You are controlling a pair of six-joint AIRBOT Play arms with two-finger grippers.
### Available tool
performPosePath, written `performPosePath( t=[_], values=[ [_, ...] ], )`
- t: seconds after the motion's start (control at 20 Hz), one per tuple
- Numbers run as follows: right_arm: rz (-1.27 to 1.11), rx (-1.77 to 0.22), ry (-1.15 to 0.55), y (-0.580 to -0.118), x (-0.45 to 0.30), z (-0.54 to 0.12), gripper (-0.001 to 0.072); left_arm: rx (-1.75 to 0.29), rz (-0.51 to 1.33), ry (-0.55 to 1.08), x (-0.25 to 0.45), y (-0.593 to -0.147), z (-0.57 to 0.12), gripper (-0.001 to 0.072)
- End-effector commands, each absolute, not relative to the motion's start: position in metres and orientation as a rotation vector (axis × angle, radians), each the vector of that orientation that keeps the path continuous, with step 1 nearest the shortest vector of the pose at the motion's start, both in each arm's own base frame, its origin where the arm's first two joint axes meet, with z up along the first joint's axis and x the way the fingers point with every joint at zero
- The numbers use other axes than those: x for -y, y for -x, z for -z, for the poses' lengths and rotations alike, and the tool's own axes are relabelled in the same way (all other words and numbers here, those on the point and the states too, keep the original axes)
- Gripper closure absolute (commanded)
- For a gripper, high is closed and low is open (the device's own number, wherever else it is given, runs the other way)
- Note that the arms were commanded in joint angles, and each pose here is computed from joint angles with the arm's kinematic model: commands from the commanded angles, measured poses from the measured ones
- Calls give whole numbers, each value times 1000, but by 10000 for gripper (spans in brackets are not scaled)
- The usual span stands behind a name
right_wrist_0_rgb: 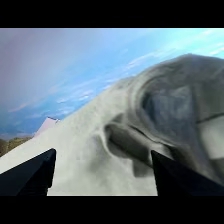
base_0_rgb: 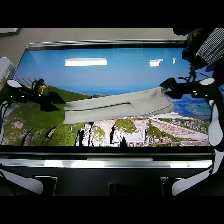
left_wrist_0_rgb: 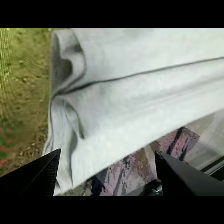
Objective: Fold the clothes and pants, and hang the long-sleeved shirts on hangers.
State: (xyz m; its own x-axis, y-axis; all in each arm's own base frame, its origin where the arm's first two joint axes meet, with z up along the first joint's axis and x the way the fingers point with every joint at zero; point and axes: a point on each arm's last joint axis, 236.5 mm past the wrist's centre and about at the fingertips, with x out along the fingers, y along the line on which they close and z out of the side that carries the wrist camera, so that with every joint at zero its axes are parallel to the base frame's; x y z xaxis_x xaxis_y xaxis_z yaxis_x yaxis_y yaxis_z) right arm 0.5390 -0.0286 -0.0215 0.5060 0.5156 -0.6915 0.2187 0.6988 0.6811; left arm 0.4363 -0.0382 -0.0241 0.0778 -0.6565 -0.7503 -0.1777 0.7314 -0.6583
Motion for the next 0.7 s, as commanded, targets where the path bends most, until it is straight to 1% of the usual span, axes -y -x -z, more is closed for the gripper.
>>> performPosePath(
  t=[0.0, 0.05, 0.15, 0.3, 0.45, 0.65],
  values=[
    [-104, -1176, -788, -492, 105, 27, 4, -1365, 399, 679, 18, -443, -27, 0],
    [-45, -1208, -797, -477, 132, 39, 3, -1325, 393, 665, 16, -446, -42, 0],
    [-31, -1264, -876, -454, 155, 61, 0, -1261, 390, 635, 19, -447, -67, 2],
    [-180, -1314, -1004, -444, 137, 86, -4, -1212, 429, 574, 39, -441, -97, 3],
    [-280, -1289, -1049, -459, 111, 95, -4, -1167, 472, 519, 66, -439, -116, 3],
    [-301, -1257, -989, -487, 83, 93, -4, -1131, 520, 474, 99, -444, -123, 4]
  ],
)
